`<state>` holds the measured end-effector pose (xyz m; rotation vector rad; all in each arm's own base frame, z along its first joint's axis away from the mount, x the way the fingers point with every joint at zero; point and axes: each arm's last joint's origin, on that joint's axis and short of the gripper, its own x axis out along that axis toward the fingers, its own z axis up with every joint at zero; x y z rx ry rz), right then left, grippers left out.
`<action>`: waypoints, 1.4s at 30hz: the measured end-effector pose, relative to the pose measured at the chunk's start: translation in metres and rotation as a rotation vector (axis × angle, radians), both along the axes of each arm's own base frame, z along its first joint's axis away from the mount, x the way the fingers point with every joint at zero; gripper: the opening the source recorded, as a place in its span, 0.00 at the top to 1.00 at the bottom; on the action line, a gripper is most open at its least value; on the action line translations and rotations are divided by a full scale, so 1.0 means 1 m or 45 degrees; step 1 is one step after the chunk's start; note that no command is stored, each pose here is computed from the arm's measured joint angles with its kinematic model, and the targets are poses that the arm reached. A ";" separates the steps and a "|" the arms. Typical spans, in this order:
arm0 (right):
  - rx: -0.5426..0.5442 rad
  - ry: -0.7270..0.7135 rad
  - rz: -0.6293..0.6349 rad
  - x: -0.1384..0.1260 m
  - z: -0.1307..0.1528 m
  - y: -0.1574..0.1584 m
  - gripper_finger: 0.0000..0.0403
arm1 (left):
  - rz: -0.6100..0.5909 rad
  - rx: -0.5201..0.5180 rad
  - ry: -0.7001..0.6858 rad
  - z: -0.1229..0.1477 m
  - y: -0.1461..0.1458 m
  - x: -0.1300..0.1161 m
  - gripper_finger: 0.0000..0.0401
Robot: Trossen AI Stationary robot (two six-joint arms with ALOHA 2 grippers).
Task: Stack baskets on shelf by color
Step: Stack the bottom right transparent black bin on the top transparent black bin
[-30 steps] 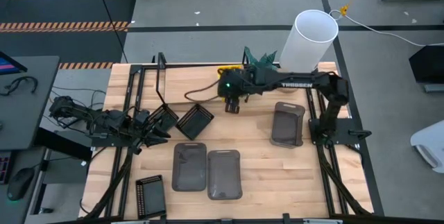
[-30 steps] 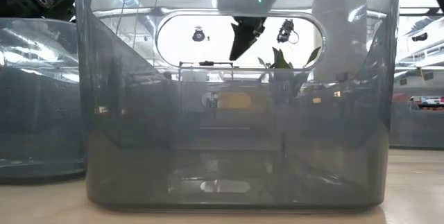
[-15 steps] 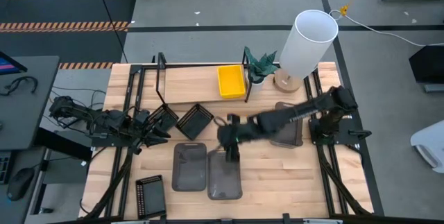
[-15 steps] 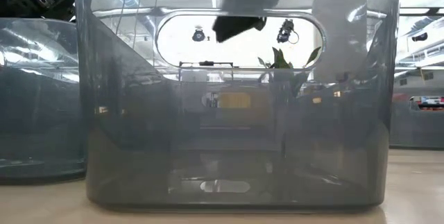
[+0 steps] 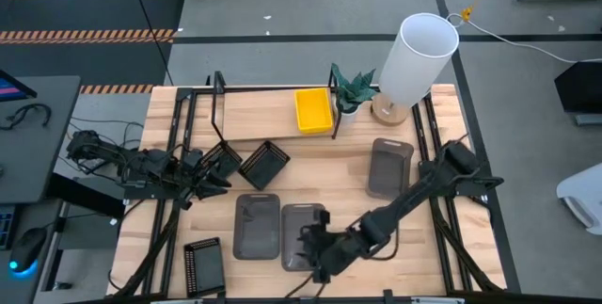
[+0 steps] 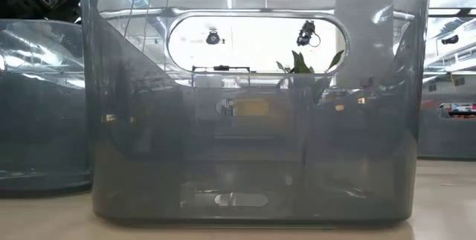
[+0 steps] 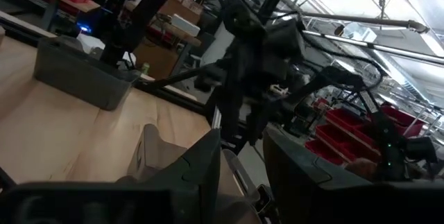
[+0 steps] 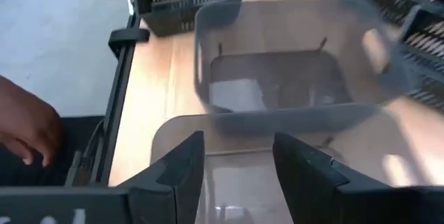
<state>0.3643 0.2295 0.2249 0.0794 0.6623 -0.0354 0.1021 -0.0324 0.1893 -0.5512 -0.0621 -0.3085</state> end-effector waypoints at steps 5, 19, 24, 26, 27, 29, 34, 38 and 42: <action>0.010 0.082 0.025 0.014 -0.017 0.016 0.56 | 0.000 0.005 0.016 -0.001 0.000 0.001 0.71; -0.076 0.272 0.080 0.038 -0.018 0.042 0.56 | 0.000 0.006 0.016 -0.001 0.000 0.001 0.71; -0.009 0.319 0.103 0.035 -0.014 0.042 0.56 | 0.000 0.005 0.015 -0.001 0.000 0.001 0.71; 0.001 0.339 0.109 0.035 -0.015 0.042 0.55 | 0.000 0.005 0.016 -0.001 0.000 0.001 0.71; 0.007 0.347 0.108 0.034 -0.016 0.042 0.54 | 0.000 0.005 0.015 -0.001 0.000 0.001 0.71; 0.019 0.356 0.103 0.034 -0.017 0.043 0.53 | 0.000 0.005 0.016 -0.001 0.000 0.001 0.71; 0.002 0.368 0.071 0.029 -0.025 0.046 0.50 | 0.000 0.005 0.014 -0.001 0.000 0.001 0.71; -0.025 0.360 0.057 0.027 -0.031 0.046 0.49 | -0.001 0.005 0.015 -0.001 0.000 0.001 0.71; -0.016 0.359 0.063 0.025 -0.045 0.045 0.49 | -0.001 0.005 0.015 -0.001 0.000 0.001 0.71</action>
